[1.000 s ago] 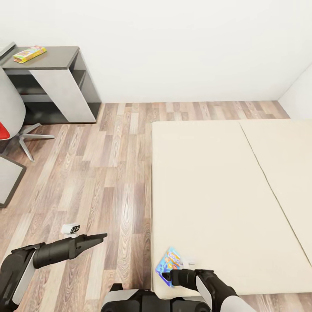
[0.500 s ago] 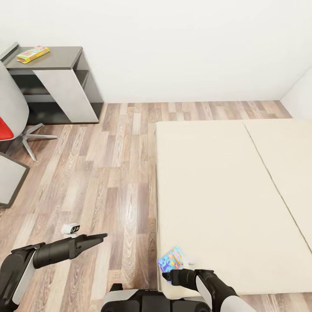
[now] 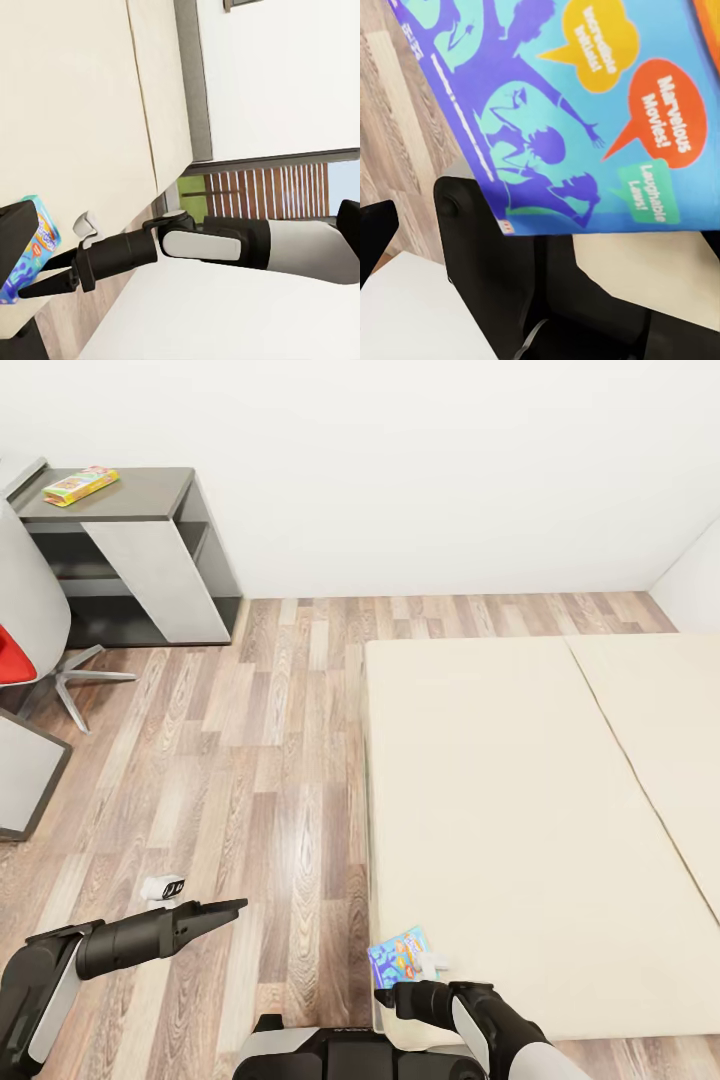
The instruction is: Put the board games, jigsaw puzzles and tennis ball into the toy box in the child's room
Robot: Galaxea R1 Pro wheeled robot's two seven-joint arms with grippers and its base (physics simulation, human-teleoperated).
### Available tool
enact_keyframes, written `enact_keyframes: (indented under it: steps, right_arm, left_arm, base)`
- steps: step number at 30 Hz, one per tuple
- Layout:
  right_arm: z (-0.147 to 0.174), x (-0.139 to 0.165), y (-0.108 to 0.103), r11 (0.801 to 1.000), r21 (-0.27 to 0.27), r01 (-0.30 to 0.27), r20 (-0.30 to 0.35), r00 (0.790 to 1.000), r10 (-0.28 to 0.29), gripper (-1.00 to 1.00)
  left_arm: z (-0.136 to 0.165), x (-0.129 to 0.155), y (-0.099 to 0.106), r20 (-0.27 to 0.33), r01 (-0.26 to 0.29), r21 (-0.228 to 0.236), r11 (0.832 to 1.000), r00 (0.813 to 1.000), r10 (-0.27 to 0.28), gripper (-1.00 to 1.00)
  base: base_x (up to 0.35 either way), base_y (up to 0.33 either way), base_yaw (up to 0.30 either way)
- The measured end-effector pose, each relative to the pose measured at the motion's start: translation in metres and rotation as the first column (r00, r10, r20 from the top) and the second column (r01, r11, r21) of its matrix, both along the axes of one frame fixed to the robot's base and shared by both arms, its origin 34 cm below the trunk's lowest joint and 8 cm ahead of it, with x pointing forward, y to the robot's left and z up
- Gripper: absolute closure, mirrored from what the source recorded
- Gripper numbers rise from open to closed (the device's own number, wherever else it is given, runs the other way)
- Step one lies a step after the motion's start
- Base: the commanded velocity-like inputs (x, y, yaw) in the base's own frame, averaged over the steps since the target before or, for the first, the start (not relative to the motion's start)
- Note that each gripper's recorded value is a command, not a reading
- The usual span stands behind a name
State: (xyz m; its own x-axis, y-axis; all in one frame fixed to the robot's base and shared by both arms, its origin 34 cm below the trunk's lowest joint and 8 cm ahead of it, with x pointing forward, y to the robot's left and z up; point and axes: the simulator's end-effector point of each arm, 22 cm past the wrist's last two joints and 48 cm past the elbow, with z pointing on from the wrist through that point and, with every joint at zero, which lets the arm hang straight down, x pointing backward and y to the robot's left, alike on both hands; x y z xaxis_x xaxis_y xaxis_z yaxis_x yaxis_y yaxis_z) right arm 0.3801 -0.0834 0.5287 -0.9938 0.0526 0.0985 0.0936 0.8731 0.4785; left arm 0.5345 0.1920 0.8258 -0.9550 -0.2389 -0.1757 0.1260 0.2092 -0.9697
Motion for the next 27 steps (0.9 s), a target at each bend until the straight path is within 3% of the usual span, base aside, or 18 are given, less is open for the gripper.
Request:
enact_keyframes:
  steps: [27]
  right_arm:
    - [0.0000,0.0001,0.0000,1.000,0.000,0.000,0.000,1.000,0.000,-1.00]
  left_arm:
    - [0.0000,0.0000,0.0000,0.000,0.000,0.000,1.000,1.000,0.000,-1.00]
  base:
    - [0.000,0.042,0.000]
